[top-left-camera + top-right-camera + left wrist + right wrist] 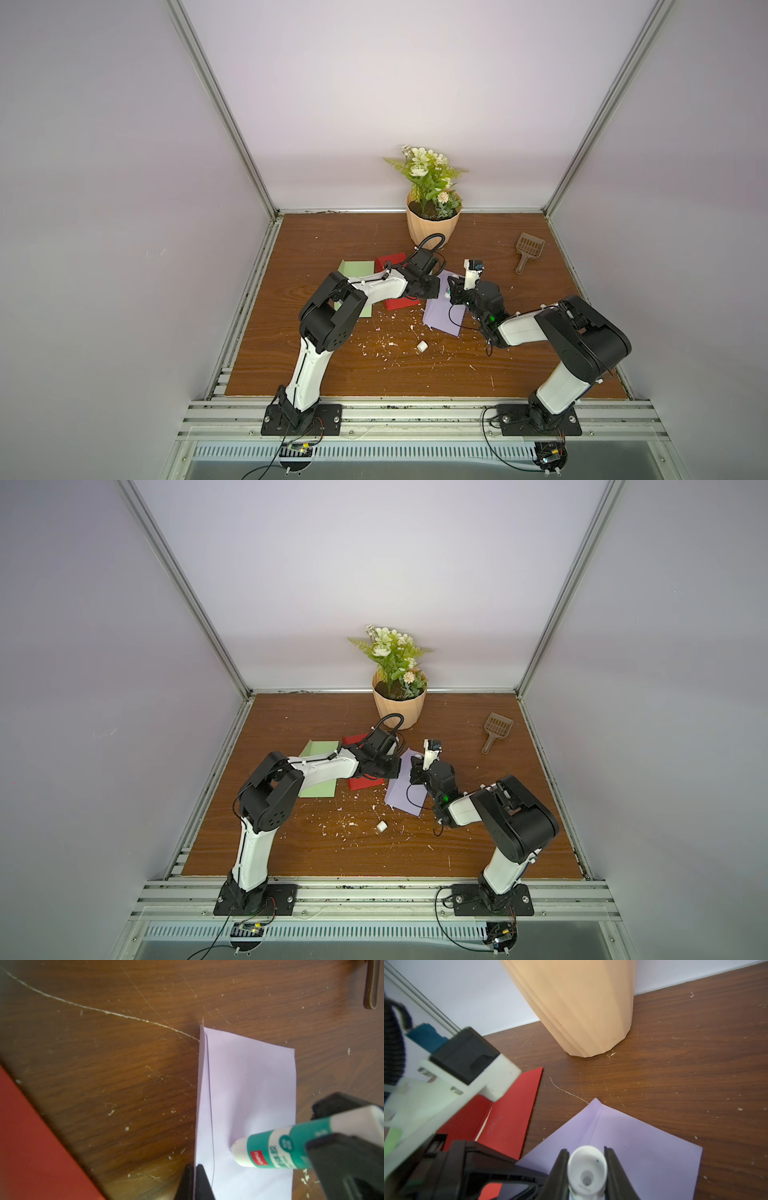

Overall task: Seal the envelope with a glue stick
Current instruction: Apply the envelope at the center of the board.

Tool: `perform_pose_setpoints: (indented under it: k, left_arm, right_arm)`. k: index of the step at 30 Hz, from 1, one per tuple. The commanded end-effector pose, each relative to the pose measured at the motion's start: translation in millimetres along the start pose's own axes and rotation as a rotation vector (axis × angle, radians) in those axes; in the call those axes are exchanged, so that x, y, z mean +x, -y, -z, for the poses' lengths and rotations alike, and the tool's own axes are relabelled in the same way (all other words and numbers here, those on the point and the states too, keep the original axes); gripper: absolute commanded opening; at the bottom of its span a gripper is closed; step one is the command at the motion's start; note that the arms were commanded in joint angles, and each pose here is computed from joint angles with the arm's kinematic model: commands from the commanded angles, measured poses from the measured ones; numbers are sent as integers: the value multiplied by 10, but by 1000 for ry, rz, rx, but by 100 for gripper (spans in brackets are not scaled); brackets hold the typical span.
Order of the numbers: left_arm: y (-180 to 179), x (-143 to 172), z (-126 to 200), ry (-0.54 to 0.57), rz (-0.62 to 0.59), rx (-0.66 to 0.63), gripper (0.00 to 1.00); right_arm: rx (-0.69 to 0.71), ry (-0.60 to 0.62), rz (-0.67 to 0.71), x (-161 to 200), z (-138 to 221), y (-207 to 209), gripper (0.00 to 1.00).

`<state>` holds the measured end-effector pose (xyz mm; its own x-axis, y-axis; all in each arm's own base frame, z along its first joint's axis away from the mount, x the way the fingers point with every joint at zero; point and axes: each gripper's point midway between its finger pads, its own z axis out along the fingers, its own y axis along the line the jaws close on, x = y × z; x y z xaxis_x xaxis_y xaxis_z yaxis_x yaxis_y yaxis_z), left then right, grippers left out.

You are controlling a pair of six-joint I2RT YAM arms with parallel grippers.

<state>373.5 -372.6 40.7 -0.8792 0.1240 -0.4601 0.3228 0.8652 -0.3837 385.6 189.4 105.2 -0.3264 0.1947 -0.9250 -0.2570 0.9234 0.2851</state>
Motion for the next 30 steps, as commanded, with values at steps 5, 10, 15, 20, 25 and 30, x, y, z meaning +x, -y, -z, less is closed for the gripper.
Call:
perform_pose_setpoints:
  k: [5,10,15,20,25,30]
  left_arm:
    - [-42,-45,79,17,23,-14,6]
    - [-53,-45,76,15,23,-17,6]
    - [-38,-63,83,19,21,-13,6]
    - [-31,-62,84,18,20,-8,6]
    - [-26,-79,84,19,20,-5,6]
    - [-23,-71,82,15,15,-2,6]
  right_arm:
    - [-54,24,-2,-19,95,-106,0]
    - [-147,52,39,-16,265,-264,0]
    - [-160,65,115,52,377,-321,0]
    - [-160,82,158,59,409,-363,0]
    - [-209,73,162,101,399,-509,0]
    - [-217,59,134,179,414,-543,0]
